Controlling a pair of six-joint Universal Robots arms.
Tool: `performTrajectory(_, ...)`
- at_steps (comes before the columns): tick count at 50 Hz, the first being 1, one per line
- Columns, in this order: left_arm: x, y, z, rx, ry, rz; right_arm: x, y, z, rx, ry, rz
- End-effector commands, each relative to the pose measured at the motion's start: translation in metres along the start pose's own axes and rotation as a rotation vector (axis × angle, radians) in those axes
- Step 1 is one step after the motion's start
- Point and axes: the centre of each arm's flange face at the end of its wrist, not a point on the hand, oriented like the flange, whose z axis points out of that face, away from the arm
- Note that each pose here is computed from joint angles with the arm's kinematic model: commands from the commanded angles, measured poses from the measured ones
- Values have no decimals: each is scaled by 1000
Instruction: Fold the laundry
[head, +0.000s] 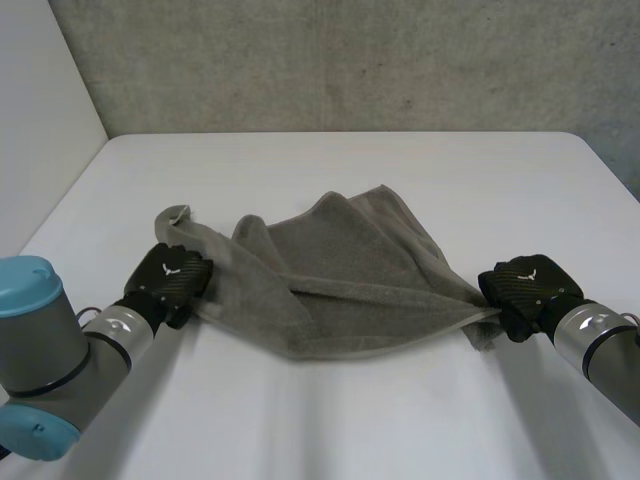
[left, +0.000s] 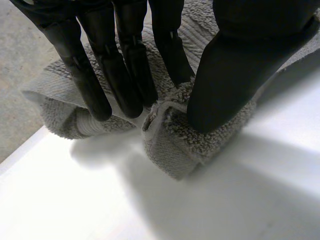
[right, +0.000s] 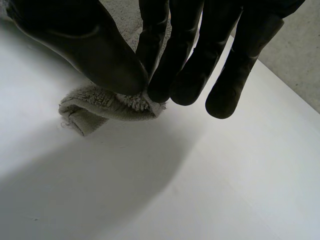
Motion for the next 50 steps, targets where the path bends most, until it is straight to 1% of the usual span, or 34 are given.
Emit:
performTrajectory(1, 8, 4, -6, -15, 29, -2, 1, 0, 0, 2, 3, -1)
performTrajectory(26, 12, 2, -5, 2, 31, 0, 0, 0, 0, 2, 1, -1)
performTrajectory(32, 5, -9, -5, 54, -8, 13, 0, -1, -1, 4, 3, -2)
performTrajectory(34, -3, -20, -8, 85, -36, 4, 1, -2, -1, 10, 5, -3)
performTrajectory(37, -7, -22, -11, 83, -55, -7, 2, -4, -2, 17, 7, -5)
performTrajectory(38, -10, -24, -15, 76, -78, -19, 2, -4, -2, 17, 7, -5)
performTrajectory(40, -10, -27, -20, 78, -98, -18, 7, -11, -5, 30, 23, -7)
performTrajectory(42, -18, -43, -35, 118, -151, -8, 12, -20, -9, 55, 43, -17)
performTrajectory(43, -18, -43, -35, 118, -151, -8, 12, -20, -9, 56, 43, -17)
performTrajectory(45, -30, -73, -54, 216, -216, 12, 25, -53, -30, 157, 107, -51)
performTrajectory(46, -30, -73, -54, 216, -216, 12, 26, -53, -30, 157, 108, -51)
performTrajectory(47, -35, -88, -64, 264, -240, 26, 32, -69, -40, 200, 135, -64)
performTrajectory(48, -35, -88, -64, 264, -241, 26, 38, -85, -51, 240, 160, -79)
performTrajectory(49, -40, -103, -74, 308, -265, 38, 38, -85, -51, 241, 160, -79)
performTrajectory(50, -45, -118, -84, 353, -289, 50, 44, -101, -62, 279, 183, -88)
